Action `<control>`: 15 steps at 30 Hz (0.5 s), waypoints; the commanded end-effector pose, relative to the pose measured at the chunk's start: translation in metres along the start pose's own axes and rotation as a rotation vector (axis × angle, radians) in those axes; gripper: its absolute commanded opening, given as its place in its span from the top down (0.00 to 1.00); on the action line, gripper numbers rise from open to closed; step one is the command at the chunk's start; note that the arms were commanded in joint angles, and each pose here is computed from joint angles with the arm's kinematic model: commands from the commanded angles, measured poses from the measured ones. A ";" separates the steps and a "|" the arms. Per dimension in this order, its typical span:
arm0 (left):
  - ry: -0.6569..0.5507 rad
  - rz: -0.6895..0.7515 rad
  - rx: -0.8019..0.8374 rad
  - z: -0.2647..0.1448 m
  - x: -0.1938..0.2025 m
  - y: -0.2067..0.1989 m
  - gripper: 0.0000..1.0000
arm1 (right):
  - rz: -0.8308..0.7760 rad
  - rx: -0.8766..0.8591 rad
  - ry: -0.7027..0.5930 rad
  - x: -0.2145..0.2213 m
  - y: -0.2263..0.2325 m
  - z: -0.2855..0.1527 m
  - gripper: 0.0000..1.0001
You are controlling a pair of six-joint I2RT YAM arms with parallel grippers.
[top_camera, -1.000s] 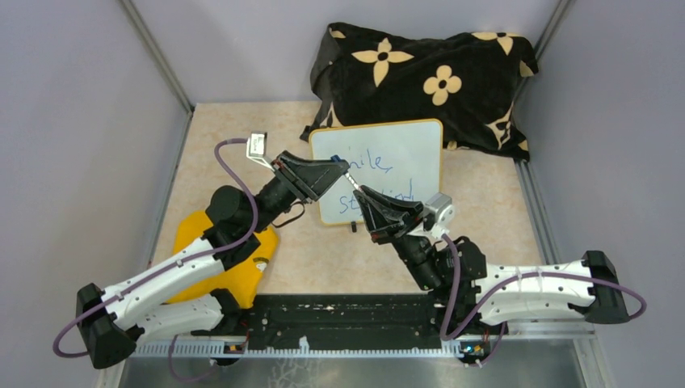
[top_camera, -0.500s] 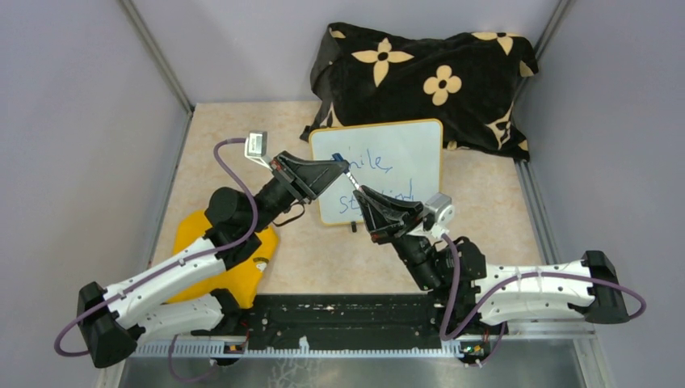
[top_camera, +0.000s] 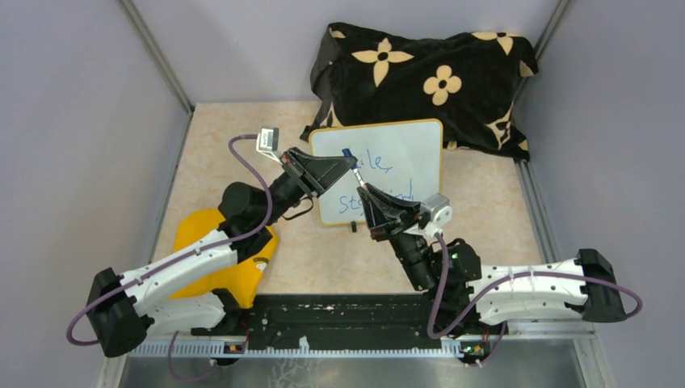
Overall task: Write a sentence on the whiteboard
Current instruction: Place the whiteboard marker at the center of the board.
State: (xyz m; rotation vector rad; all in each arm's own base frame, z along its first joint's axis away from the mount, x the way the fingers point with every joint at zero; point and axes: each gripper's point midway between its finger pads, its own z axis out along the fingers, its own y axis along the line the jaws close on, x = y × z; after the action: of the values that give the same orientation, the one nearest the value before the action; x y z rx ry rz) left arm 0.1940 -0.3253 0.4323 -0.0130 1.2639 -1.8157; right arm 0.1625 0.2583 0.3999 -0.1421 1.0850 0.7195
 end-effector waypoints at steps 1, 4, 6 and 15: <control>0.261 -0.024 -0.017 -0.016 0.070 0.009 1.00 | 0.048 -0.008 -0.082 -0.024 0.004 0.010 1.00; 0.261 -0.005 -0.014 -0.015 0.073 0.006 1.00 | 0.048 -0.006 -0.083 -0.023 0.004 0.011 1.00; 0.266 -0.003 -0.013 -0.016 0.075 0.004 1.00 | 0.049 -0.005 -0.085 -0.023 0.004 0.011 1.00; 0.050 0.028 -0.112 -0.028 0.034 0.015 0.85 | 0.052 -0.029 -0.070 -0.024 0.007 0.010 1.00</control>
State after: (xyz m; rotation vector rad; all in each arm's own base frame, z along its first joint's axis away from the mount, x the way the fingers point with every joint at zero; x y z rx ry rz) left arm 0.1901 -0.3168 0.4350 -0.0752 1.2414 -1.7502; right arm 0.1605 0.2633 0.4010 -0.1572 1.0689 0.7297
